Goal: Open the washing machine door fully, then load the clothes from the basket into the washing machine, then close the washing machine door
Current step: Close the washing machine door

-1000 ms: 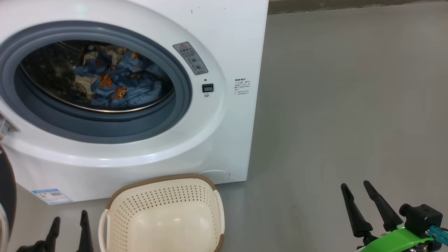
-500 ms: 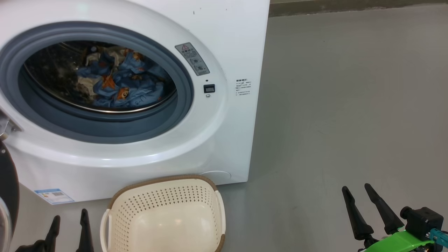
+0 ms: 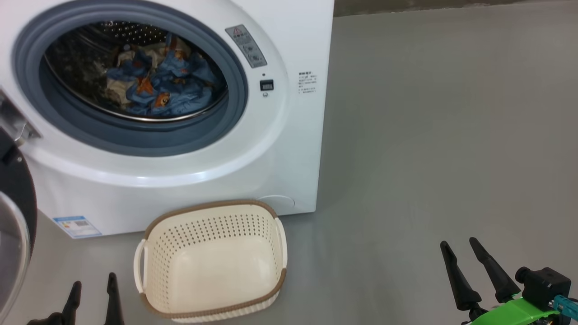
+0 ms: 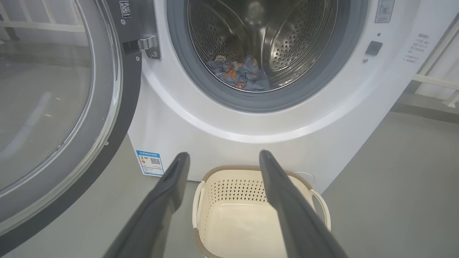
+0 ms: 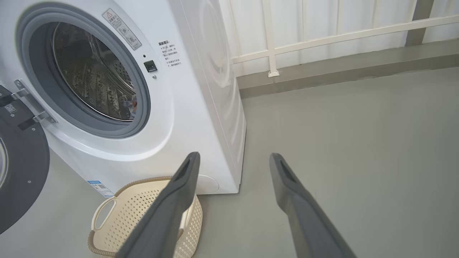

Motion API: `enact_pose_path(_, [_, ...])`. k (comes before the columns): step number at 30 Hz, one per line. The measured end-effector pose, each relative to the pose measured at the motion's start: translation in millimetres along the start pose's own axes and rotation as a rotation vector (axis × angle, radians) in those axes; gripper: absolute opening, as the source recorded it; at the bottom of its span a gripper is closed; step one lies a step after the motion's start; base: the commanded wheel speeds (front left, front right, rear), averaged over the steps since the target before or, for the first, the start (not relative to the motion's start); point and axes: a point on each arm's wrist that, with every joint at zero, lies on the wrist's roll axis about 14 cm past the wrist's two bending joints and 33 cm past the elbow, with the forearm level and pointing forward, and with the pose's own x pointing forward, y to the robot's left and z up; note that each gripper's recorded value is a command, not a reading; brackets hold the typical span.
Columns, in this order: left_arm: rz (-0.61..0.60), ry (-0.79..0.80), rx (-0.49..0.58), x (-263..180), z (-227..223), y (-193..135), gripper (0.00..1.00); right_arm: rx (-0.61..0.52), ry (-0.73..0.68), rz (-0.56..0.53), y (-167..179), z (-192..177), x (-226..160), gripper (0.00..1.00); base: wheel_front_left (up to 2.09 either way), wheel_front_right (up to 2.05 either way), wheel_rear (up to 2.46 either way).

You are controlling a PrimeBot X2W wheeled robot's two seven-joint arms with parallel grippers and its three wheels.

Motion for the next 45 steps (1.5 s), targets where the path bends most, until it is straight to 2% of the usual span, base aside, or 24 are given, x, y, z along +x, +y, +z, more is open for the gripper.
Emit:
enact_pose_path(16, [-0.014,-0.010,-0.001,-4,3,-4,1.00,0.000,0.004,0.013,3,-1,3,1.00,-0.42,0.42,0.00])
enact_pose_path(23, [0.025,-0.019,-0.012,-11,5,8,1.00,-0.001,0.021,0.060,17,-6,10,1.00,0.00,0.00,0.00])
enact_pose_path(33, [0.157,-0.040,-0.025,-34,10,48,1.00,-0.004,0.060,0.215,66,-19,34,1.00,0.00,0.00,0.00])
enact_pose_path(45, [0.353,-0.062,-0.039,-84,13,100,1.00,-0.028,0.112,0.439,135,-37,63,1.00,0.00,0.00,0.00])
